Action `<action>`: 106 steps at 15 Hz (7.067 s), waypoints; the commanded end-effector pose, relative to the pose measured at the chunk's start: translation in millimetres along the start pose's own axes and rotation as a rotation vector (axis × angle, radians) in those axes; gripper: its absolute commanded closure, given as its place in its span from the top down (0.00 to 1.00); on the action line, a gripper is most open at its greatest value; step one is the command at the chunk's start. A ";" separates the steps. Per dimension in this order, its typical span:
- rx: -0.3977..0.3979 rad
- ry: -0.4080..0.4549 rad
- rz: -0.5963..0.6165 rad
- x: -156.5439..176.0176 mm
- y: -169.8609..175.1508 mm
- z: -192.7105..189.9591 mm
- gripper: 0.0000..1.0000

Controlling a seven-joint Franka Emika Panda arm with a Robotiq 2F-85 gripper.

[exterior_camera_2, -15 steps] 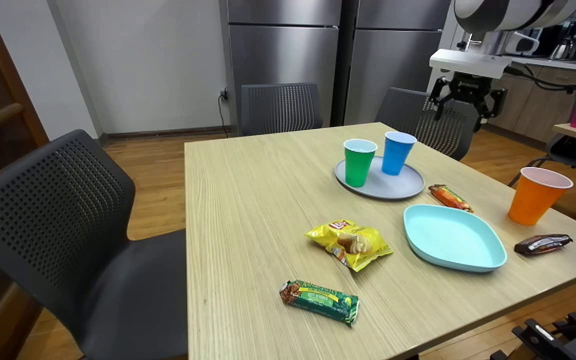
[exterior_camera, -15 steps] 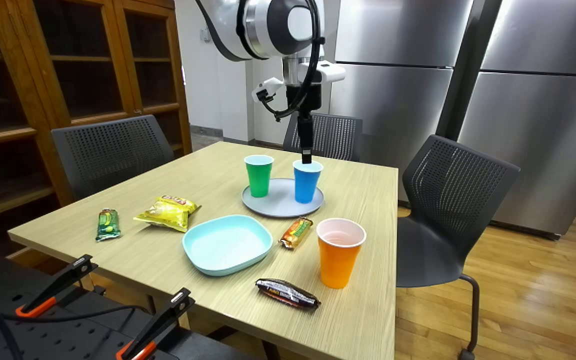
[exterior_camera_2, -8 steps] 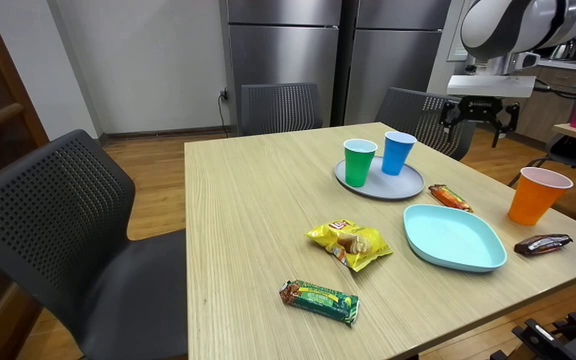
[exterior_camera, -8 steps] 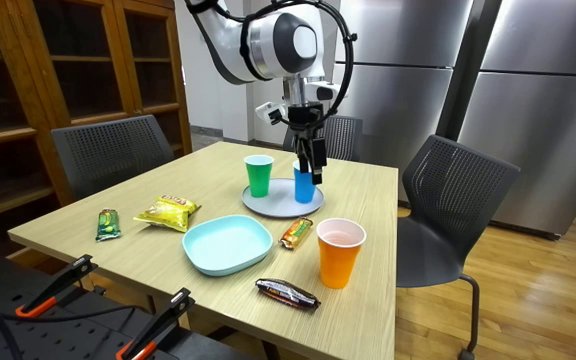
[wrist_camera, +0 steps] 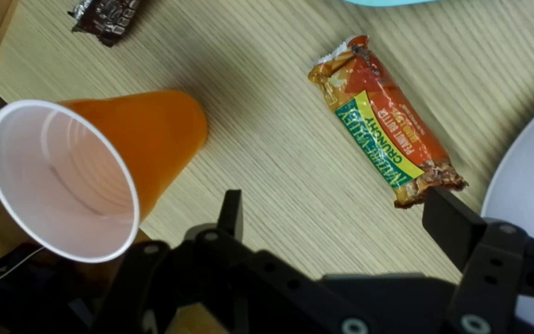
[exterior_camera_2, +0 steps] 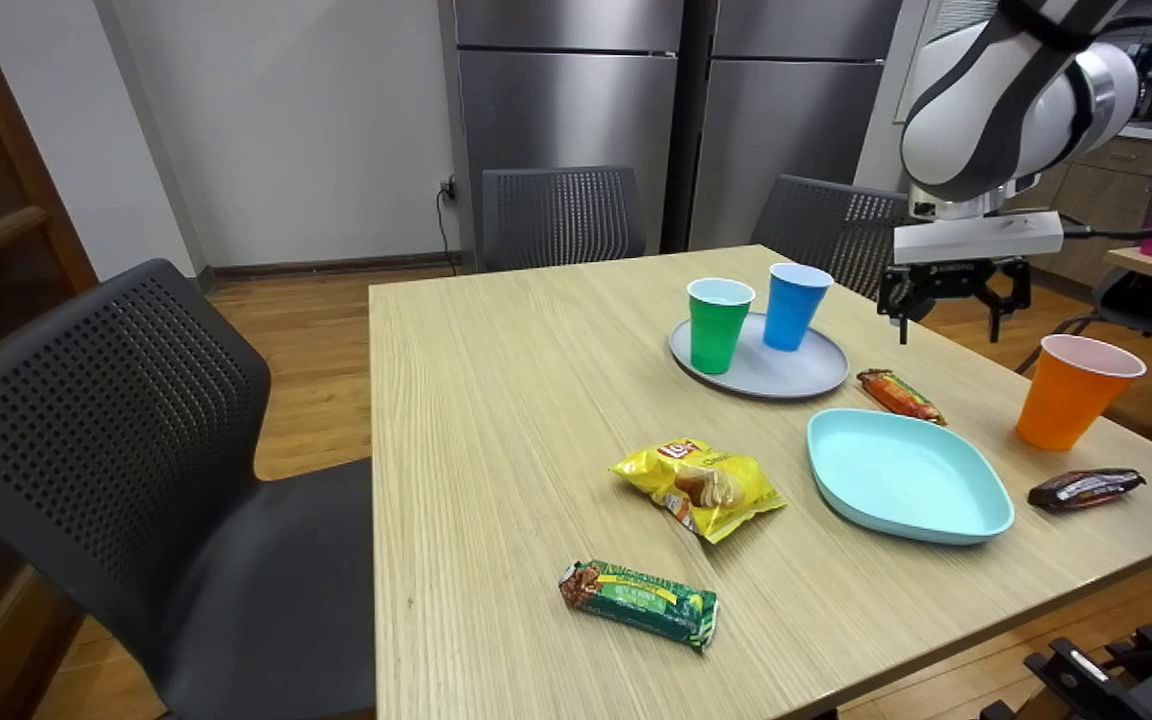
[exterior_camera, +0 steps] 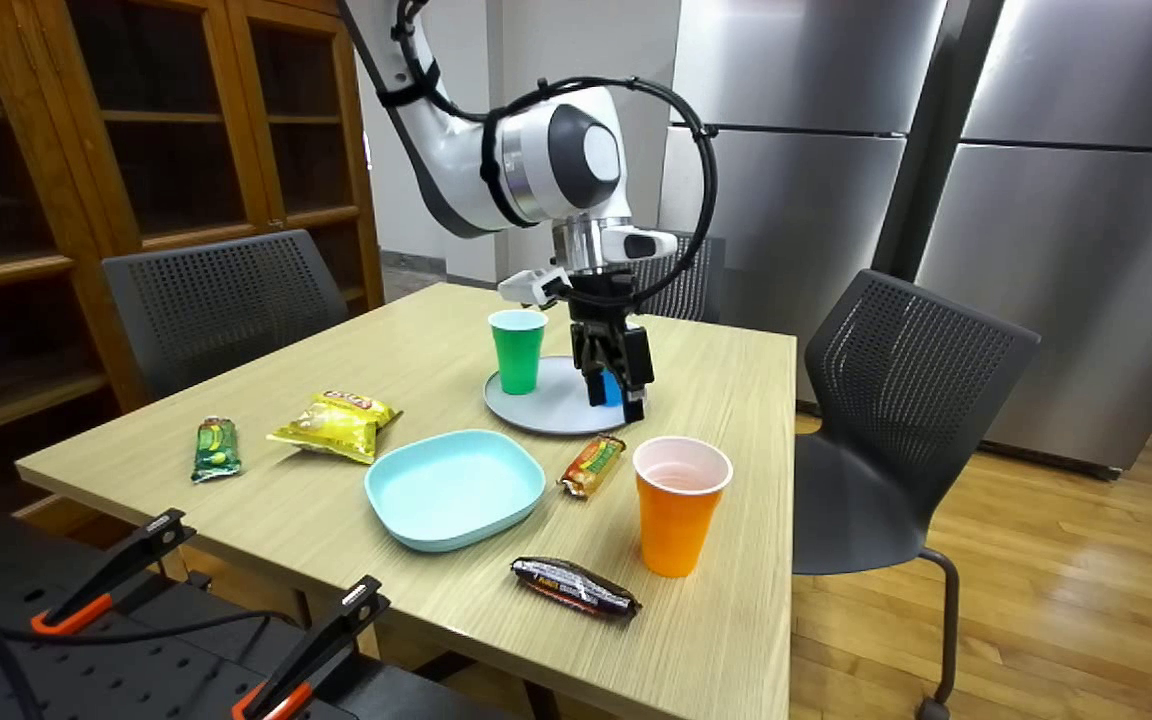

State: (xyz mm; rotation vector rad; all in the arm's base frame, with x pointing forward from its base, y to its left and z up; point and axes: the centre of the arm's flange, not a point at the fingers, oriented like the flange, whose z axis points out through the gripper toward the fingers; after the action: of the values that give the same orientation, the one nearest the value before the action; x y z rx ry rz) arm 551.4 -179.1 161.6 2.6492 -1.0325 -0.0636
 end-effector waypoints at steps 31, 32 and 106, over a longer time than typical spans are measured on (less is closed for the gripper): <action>-0.027 -0.002 -0.512 -8.6 -23.8 57.7 1.00; -0.021 0.006 -0.538 -10.8 -23.6 55.2 1.00; 0.011 0.215 -1.526 -249.1 -25.3 18.6 0.66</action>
State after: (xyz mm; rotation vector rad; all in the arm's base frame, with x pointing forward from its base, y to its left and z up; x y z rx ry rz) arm 385.8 -6.0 118.8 2.6615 1.1524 -0.1014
